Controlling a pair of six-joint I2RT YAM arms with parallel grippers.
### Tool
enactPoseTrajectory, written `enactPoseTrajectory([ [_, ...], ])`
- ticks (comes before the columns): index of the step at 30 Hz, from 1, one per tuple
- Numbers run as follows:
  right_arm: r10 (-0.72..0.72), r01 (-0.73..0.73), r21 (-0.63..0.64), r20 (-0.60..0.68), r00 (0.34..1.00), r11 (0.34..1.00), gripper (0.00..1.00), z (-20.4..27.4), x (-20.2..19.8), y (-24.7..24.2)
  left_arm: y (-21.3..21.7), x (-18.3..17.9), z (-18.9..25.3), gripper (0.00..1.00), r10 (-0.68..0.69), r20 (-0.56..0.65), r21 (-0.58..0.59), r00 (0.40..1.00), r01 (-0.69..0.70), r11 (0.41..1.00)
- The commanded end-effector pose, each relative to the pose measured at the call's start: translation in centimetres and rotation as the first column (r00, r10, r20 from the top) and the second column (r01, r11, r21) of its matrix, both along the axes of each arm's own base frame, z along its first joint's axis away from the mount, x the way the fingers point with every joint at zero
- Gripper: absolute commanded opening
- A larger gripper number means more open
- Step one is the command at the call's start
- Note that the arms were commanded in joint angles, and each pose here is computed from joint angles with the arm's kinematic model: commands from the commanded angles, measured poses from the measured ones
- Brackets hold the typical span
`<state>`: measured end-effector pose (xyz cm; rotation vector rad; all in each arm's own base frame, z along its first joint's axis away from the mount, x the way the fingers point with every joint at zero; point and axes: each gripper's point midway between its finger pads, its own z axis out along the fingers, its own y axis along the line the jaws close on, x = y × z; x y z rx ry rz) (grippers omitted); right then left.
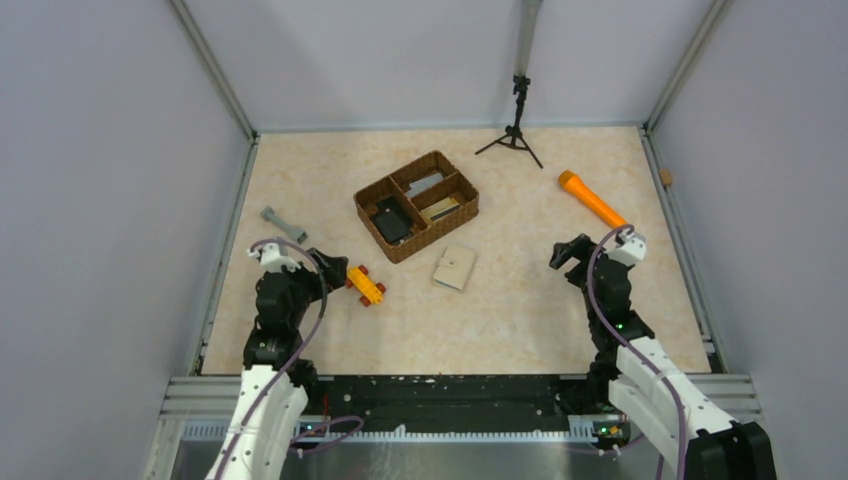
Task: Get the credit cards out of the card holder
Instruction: Open the card holder at the center of the board.
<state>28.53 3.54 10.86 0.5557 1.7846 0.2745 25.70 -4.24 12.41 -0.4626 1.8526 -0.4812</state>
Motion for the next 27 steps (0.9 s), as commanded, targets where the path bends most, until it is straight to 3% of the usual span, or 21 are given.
enactPoseTrajectory([
  [1, 0.020, -0.023, 0.032, 0.089, 0.996, 0.999, 0.91, 3.3, 1.2, 0.8, -1.0, 0.3, 1.6, 0.99, -0.061, 0.077, 0.010, 0.995, 0.060, 0.998],
  [7, 0.024, -0.027, 0.031, 0.082, 0.996, 0.999, 0.91, 3.1, 1.3, 0.9, -3.1, 0.2, 2.7, 0.97, -0.121, 0.092, 0.053, 0.988, 0.117, 0.992],
  [15, 0.052, -0.055, 0.023, 0.102, 0.993, 0.998, 0.92, 3.4, 1.3, 1.3, -8.8, 0.4, 3.8, 0.94, -0.225, 0.028, 0.222, 0.974, 0.214, 0.951],
  [18, 0.056, -0.058, 0.024, 0.109, 0.993, 0.998, 0.92, 3.4, 1.3, 1.3, -11.8, 0.5, 4.0, 0.84, -0.300, -0.022, 0.335, 0.954, 0.289, 0.897],
  [21, 0.058, -0.061, 0.025, 0.109, 0.992, 0.998, 0.92, 3.4, 1.3, 1.4, -15.8, 0.3, 5.0, 0.75, -0.415, -0.058, 0.448, 0.908, 0.395, 0.802],
  [27, 0.062, -0.065, 0.025, 0.110, 0.992, 0.998, 0.92, 3.4, 1.3, 1.5, -21.9, 1.1, 2.8, 0.61, -0.500, -0.267, 0.524, 0.824, 0.559, 0.642],
])
